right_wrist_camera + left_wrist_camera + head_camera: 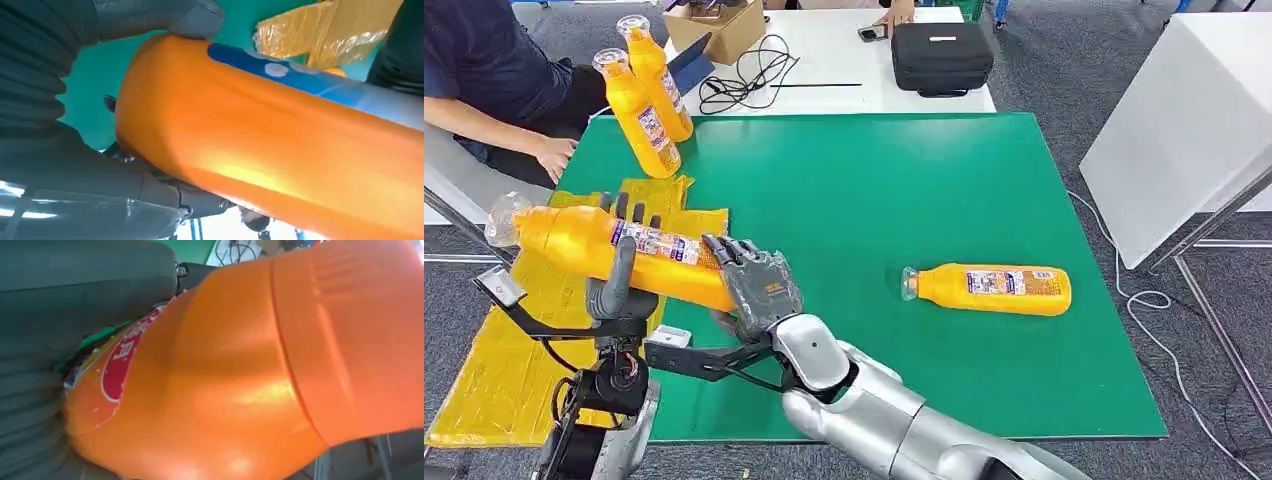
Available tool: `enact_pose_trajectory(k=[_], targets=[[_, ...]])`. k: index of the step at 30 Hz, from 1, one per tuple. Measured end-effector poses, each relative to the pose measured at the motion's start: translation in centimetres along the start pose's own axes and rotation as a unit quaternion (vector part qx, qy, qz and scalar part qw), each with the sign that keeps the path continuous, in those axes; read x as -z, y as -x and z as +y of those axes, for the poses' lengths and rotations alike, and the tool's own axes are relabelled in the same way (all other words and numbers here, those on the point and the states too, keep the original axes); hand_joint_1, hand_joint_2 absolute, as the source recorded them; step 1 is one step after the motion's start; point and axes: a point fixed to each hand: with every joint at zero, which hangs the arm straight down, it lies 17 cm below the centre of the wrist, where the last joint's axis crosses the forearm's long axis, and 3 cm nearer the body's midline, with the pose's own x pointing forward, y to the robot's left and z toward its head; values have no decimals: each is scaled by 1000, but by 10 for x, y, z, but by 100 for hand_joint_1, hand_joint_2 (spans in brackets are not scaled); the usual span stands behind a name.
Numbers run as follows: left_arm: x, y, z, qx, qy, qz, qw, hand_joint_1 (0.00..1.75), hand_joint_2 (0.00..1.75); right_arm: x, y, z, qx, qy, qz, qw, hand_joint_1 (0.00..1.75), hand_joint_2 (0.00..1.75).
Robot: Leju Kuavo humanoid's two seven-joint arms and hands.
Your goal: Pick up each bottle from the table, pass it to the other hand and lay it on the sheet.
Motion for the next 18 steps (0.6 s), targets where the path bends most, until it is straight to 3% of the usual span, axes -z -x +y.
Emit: enact_pose_trajectory(k=[18], targets=[[-7, -12, 14, 6, -16, -14, 1000, 175, 175, -3, -8, 9, 21, -18, -16, 999, 175, 175]])
